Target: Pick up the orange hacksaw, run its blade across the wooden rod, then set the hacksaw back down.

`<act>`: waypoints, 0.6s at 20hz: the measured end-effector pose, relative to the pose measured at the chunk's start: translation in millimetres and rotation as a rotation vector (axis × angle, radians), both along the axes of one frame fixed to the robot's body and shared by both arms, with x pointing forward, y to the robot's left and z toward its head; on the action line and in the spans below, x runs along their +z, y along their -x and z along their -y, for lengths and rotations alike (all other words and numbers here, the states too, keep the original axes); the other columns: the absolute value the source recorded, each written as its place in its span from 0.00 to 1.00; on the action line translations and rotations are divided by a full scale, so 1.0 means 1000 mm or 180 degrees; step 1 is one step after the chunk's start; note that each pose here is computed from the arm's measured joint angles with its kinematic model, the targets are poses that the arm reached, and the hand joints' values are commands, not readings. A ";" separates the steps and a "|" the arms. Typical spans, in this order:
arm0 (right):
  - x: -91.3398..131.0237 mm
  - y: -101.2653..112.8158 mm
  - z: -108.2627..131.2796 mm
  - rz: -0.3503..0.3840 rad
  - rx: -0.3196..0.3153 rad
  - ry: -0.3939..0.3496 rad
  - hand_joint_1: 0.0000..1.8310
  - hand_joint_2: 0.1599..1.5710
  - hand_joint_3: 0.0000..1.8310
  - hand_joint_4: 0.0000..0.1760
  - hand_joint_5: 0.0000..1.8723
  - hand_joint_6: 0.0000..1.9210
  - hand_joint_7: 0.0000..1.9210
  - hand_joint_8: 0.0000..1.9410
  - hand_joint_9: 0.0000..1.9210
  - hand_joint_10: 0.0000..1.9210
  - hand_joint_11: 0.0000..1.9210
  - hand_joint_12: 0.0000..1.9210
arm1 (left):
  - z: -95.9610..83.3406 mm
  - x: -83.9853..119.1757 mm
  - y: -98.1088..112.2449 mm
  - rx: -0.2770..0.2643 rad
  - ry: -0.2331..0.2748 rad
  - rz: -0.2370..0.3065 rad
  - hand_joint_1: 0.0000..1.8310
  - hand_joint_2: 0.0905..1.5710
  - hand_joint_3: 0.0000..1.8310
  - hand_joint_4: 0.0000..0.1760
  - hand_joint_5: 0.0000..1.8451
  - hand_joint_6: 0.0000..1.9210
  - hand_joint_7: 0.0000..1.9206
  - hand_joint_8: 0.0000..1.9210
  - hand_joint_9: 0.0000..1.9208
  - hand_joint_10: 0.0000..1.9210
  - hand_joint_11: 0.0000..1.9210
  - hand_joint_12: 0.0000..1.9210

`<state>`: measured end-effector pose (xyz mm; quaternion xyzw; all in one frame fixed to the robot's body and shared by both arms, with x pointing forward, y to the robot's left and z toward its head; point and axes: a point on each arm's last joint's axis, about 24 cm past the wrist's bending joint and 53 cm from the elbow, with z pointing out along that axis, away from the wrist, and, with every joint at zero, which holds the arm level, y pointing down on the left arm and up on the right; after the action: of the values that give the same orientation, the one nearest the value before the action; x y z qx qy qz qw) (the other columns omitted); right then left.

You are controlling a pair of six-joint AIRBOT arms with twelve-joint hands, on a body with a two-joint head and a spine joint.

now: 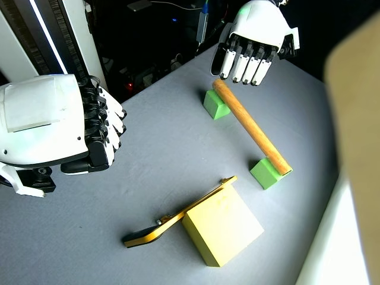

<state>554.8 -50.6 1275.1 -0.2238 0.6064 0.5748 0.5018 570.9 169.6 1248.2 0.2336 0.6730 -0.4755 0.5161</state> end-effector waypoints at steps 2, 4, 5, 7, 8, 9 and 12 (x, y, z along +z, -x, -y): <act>-0.001 -0.001 0.001 -0.0002 -0.0016 0.0018 0.06 0.64 0.01 0.00 0.07 0.00 0.08 0.00 0.07 0.01 0.00 0.30 | -0.003 0.000 -0.002 0.0011 -0.0014 0.0019 0.08 0.78 0.01 0.00 0.06 0.01 0.03 0.00 0.02 0.01 0.00 0.07; -0.002 -0.001 0.001 -0.0005 -0.0020 0.0033 0.07 0.64 0.00 0.00 0.06 0.00 0.08 0.00 0.07 0.00 0.00 0.27 | -0.008 0.003 -0.006 0.0061 0.0000 0.0029 0.06 0.78 0.00 0.00 0.06 0.00 0.01 0.00 0.02 0.00 0.00 0.10; -0.001 -0.001 0.001 -0.0005 -0.0016 0.0017 0.09 0.63 0.00 0.00 0.07 0.00 0.08 0.00 0.07 0.00 0.00 0.29 | -0.010 0.006 -0.007 0.0071 0.0041 0.0032 0.07 0.78 0.00 0.00 0.07 0.00 0.03 0.00 0.04 0.00 0.00 0.13; 0.000 -0.002 0.003 -0.0081 -0.0018 -0.0020 0.08 0.65 0.00 0.00 0.06 0.00 0.07 0.00 0.07 0.00 0.00 0.29 | -0.014 0.011 -0.011 0.0107 0.0098 0.0029 0.07 0.78 0.00 0.00 0.06 0.00 0.05 0.00 0.04 0.00 0.00 0.14; 0.000 -0.004 0.006 -0.0209 -0.0044 -0.0057 0.07 0.66 0.00 0.00 0.06 0.00 0.07 0.00 0.06 0.00 0.00 0.26 | -0.016 0.009 -0.012 0.0115 0.0072 0.0032 0.06 0.78 0.00 0.00 0.05 0.00 0.04 0.00 0.03 0.00 0.00 0.14; -0.001 -0.008 0.013 -0.0360 -0.0126 -0.0126 0.05 0.67 0.00 0.00 0.06 0.00 0.07 0.00 0.06 0.00 0.00 0.26 | -0.016 0.008 -0.013 0.0134 0.0057 0.0020 0.06 0.78 0.00 0.00 0.05 0.00 0.04 0.00 0.03 0.00 0.00 0.14; 0.003 -0.030 0.051 -0.0775 -0.0542 -0.0441 0.08 0.66 0.00 0.00 0.07 0.00 0.08 0.00 0.07 0.00 0.00 0.28 | -0.015 0.007 -0.011 0.0109 0.0084 -0.0047 0.08 0.78 0.00 0.00 0.06 0.00 0.05 0.00 0.05 0.00 0.00 0.18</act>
<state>585.2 -101.2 1278.3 -0.0652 0.6384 0.5935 0.4857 582.1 185.0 1255.4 0.2116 0.6744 -0.4772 0.5222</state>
